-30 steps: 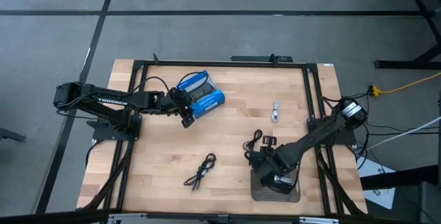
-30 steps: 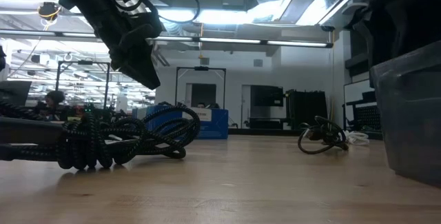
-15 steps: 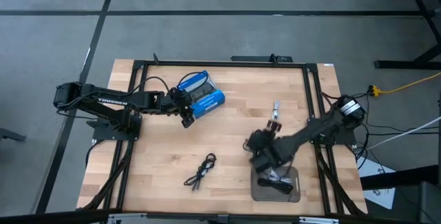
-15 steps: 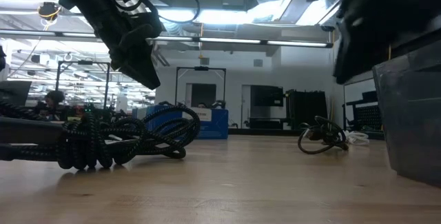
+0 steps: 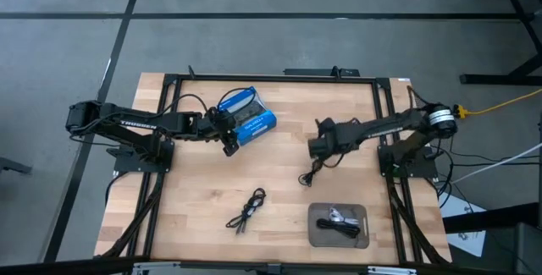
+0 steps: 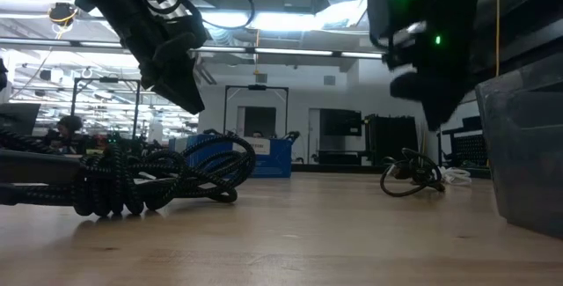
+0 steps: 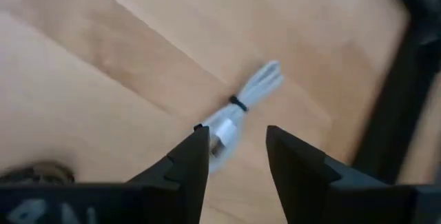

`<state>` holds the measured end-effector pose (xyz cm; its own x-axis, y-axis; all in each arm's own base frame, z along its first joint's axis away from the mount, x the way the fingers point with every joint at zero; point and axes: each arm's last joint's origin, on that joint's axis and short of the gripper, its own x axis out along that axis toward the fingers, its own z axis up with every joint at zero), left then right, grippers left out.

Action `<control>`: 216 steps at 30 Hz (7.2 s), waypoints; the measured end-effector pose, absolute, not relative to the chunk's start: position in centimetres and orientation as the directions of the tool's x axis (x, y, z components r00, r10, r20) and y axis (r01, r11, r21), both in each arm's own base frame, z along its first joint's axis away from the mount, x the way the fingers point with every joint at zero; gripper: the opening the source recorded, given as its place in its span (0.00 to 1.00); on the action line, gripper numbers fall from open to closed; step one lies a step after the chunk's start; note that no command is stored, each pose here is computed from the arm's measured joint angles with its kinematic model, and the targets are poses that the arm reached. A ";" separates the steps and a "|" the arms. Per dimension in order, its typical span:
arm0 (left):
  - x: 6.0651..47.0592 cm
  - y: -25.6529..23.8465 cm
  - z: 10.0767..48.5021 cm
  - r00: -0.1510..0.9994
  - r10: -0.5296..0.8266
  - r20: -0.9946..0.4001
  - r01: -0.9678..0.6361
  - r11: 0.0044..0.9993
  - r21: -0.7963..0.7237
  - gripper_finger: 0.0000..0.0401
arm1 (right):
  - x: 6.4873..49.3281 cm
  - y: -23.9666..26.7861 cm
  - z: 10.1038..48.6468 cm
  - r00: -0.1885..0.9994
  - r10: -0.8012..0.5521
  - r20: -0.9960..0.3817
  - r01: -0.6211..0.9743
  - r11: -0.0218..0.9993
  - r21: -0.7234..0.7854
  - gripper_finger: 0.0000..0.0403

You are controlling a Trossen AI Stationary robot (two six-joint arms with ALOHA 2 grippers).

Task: Pick and place USB-C Cables
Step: Put the white usb cable into the grey transparent bin, then put the right black usb cable into the grey transparent bin

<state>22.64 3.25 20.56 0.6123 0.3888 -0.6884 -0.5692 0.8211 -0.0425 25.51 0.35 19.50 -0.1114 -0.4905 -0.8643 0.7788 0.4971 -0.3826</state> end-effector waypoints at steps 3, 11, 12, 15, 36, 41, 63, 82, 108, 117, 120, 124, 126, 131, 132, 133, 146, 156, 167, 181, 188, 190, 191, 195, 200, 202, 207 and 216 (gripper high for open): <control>22.6 3.3 20.6 0.613 0.389 -0.688 -0.570 0.821 -0.044 0.34 | 24.2 -1.1 17.8 -0.095 -0.428 -0.899 0.831 0.462 -0.308 0.37; 22.7 3.2 20.6 0.613 0.389 -0.688 -0.570 0.820 -0.045 0.34 | 21.3 -2.2 15.7 -0.025 -0.409 -0.912 0.943 0.294 -0.158 0.37; 22.7 3.3 20.6 0.613 0.389 -0.688 -0.571 0.820 -0.045 0.34 | 21.2 -2.2 15.5 -0.005 -0.410 -0.912 0.948 0.289 -0.135 0.37; 22.7 3.2 20.6 0.613 0.389 -0.688 -0.570 0.820 -0.045 0.34 | 21.1 -2.1 14.4 0.035 -0.385 -0.922 0.957 0.280 -0.081 0.37; 22.8 1.7 20.5 0.637 0.344 -0.690 -0.516 0.855 -0.050 0.34 | 22.3 -1.1 13.2 0.172 -0.352 -0.920 0.862 0.506 -0.032 0.07; 23.4 0.9 21.0 0.709 0.276 -0.648 -0.473 0.869 -0.147 0.34 | 25.1 0.5 16.5 0.310 -0.421 -0.853 0.762 0.646 -0.042 0.07; 29.7 -3.2 21.8 0.989 0.016 -0.147 -0.064 0.943 -0.328 0.34 | 26.2 12.7 23.3 0.656 -0.259 -0.709 0.379 0.925 0.013 0.07; 39.2 -5.6 23.8 0.970 -0.204 -0.134 0.167 0.954 -0.248 0.34 | 18.6 20.5 23.9 0.485 0.012 -0.874 0.466 0.843 0.270 0.07; 42.9 -10.1 26.5 0.936 -0.197 -0.292 0.201 0.979 -0.016 0.34 | 16.2 22.6 23.7 0.328 0.189 -0.926 0.443 0.835 0.328 0.15; 42.9 -10.1 26.5 0.936 -0.196 -0.292 0.200 0.980 -0.015 0.34 | 16.3 22.7 23.8 0.334 0.208 -0.919 0.433 0.832 0.346 0.15; 42.9 -10.1 26.5 0.936 -0.196 -0.292 0.200 0.980 -0.015 0.34 | 16.4 22.7 23.7 0.339 0.201 -0.919 0.445 0.826 0.345 0.15; 42.9 -10.1 26.5 0.936 -0.195 -0.293 0.200 0.980 -0.015 0.34 | 16.6 22.2 23.4 0.329 0.179 -0.927 0.463 0.825 0.323 0.15; 42.9 -10.1 26.5 0.936 -0.195 -0.293 0.200 0.980 -0.015 0.34 | 17.0 21.7 23.4 0.322 0.157 -0.934 0.484 0.820 0.304 0.15; 42.9 -10.1 26.5 0.936 -0.195 -0.293 0.207 0.978 0.010 0.34 | 17.8 21.2 23.4 0.339 0.153 -0.928 0.485 0.818 0.311 0.15; 42.9 -10.0 26.5 0.936 -0.195 -0.292 0.208 0.978 0.014 0.34 | 17.9 21.1 23.4 0.339 0.155 -0.928 0.467 0.829 0.309 0.15; 42.9 -10.0 26.5 0.937 -0.195 -0.289 0.208 0.978 0.015 0.34 | 17.9 21.2 23.4 0.340 0.157 -0.927 0.455 0.836 0.308 0.15; 43.0 -10.0 26.5 0.941 -0.181 -0.285 0.195 0.981 0.021 0.34 | 17.8 21.5 23.5 0.325 0.197 -0.925 0.362 0.877 0.315 0.15; 43.0 -10.0 26.5 0.941 -0.181 -0.285 0.195 0.981 0.022 0.34 | 17.3 22.0 23.5 0.348 0.188 -0.918 0.389 0.863 0.324 0.15; 42.9 -10.0 26.6 0.941 -0.181 -0.285 0.195 0.981 0.021 0.34 | 17.4 21.9 23.5 0.388 0.155 -0.909 0.373 0.875 0.308 0.41; 42.9 -10.0 26.6 0.941 -0.181 -0.285 0.195 0.981 0.021 0.34 | 19.1 20.4 24.1 0.662 -0.159 -0.733 0.344 0.933 0.108 0.47; 42.9 -10.0 26.6 0.941 -0.181 -0.285 0.195 0.981 0.022 0.34 | 20.5 18.0 24.5 0.725 -0.432 -0.537 0.457 0.884 -0.095 0.47; 42.9 -10.0 26.6 0.941 -0.181 -0.284 0.195 0.981 0.022 0.34 | 20.8 17.6 24.6 0.721 -0.463 -0.516 0.462 0.876 -0.140 0.47; 42.9 -10.0 26.6 0.941 -0.181 -0.285 0.195 0.981 0.022 0.34 | 21.0 17.4 24.6 0.719 -0.480 -0.503 0.473 0.868 -0.152 0.47; 42.9 -10.0 26.6 0.941 -0.181 -0.285 0.195 0.981 0.022 0.34 | 21.7 16.0 24.8 0.696 -0.569 -0.438 0.545 0.816 -0.193 0.47; 42.7 -10.0 26.2 0.926 -0.184 -0.331 0.182 0.983 -0.037 0.34 | 22.6 13.4 24.6 0.605 -0.669 -0.432 0.628 0.734 -0.258 0.47; 42.0 -9.7 25.5 0.878 -0.169 -0.448 0.167 0.985 -0.044 0.34 | 22.8 12.3 24.5 0.562 -0.695 -0.448 0.652 0.706 -0.278 0.47; 38.1 -7.1 27.3 0.744 0.088 -0.663 -0.092 0.995 0.029 0.34 | 23.6 10.3 24.4 0.485 -0.722 -0.493 0.679 0.666 -0.307 0.47; 30.3 -5.0 34.0 0.706 0.271 -0.654 -0.222 0.962 0.159 0.34 | 25.3 5.5 23.8 0.313 -0.655 -0.687 0.735 0.626 -0.262 0.47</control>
